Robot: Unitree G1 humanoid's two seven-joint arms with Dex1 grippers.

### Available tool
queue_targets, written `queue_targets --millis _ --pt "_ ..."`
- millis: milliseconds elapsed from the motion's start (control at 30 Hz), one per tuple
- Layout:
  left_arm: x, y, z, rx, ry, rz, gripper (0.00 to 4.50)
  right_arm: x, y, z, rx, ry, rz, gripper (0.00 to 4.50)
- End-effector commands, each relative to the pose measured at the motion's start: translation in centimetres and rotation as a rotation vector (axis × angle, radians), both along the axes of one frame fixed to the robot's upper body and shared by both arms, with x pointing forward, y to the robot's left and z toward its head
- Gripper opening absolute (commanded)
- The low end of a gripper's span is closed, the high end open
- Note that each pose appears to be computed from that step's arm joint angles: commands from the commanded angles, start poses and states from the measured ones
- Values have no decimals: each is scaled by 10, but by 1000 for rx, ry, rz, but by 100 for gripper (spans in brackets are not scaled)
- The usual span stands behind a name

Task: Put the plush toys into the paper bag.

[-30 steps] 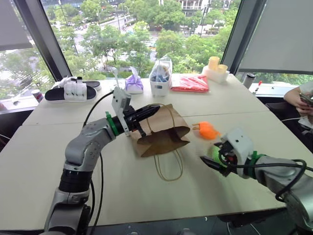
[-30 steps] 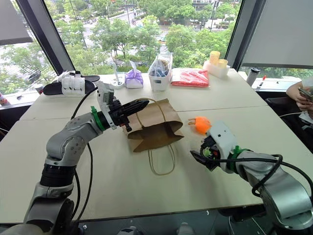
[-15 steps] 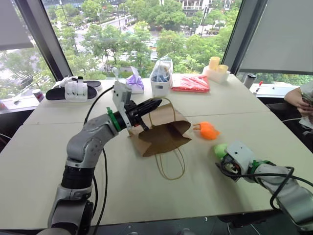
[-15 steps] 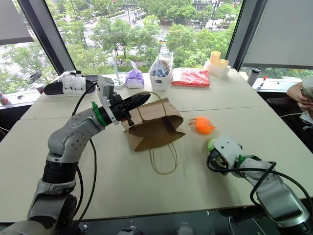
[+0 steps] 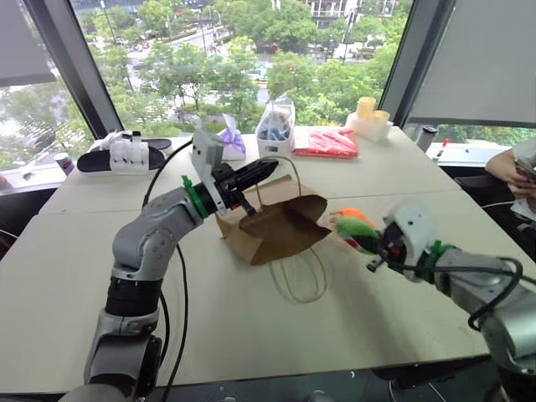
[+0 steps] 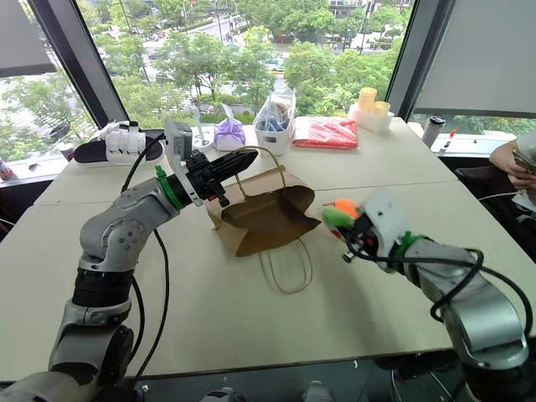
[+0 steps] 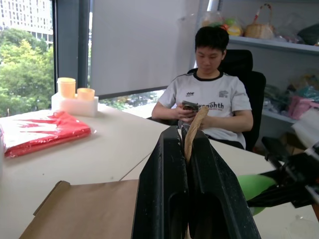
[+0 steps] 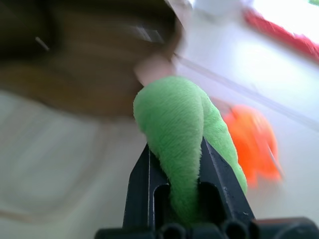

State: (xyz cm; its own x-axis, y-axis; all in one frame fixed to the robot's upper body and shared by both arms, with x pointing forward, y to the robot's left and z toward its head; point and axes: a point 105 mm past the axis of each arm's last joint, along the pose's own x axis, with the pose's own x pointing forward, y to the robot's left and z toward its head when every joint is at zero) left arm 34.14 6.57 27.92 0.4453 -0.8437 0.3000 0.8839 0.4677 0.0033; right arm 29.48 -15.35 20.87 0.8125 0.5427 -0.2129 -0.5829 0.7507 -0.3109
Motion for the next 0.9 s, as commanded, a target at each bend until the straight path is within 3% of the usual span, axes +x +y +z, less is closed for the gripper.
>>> queue_targets --millis 33,333,533,667,833,900 --pt "-8 -3 16 -29 -40 -37 0 1 40 0 78 9 105 8" --pt "-19 -7 19 -69 6 -106 0 44 102 -11 134 -90 158 8" --pt "-21 -6 22 -123 39 -112 0 75 141 -36 127 -102 190 8" --pt "-21 -4 20 -130 51 -102 0 87 148 -42 115 -135 189 165" --pt "-18 1 14 -134 66 -74 0 74 142 -29 132 -118 248 436" --pt "-17 1 12 -129 68 -67 0 63 132 -17 143 -120 271 447"
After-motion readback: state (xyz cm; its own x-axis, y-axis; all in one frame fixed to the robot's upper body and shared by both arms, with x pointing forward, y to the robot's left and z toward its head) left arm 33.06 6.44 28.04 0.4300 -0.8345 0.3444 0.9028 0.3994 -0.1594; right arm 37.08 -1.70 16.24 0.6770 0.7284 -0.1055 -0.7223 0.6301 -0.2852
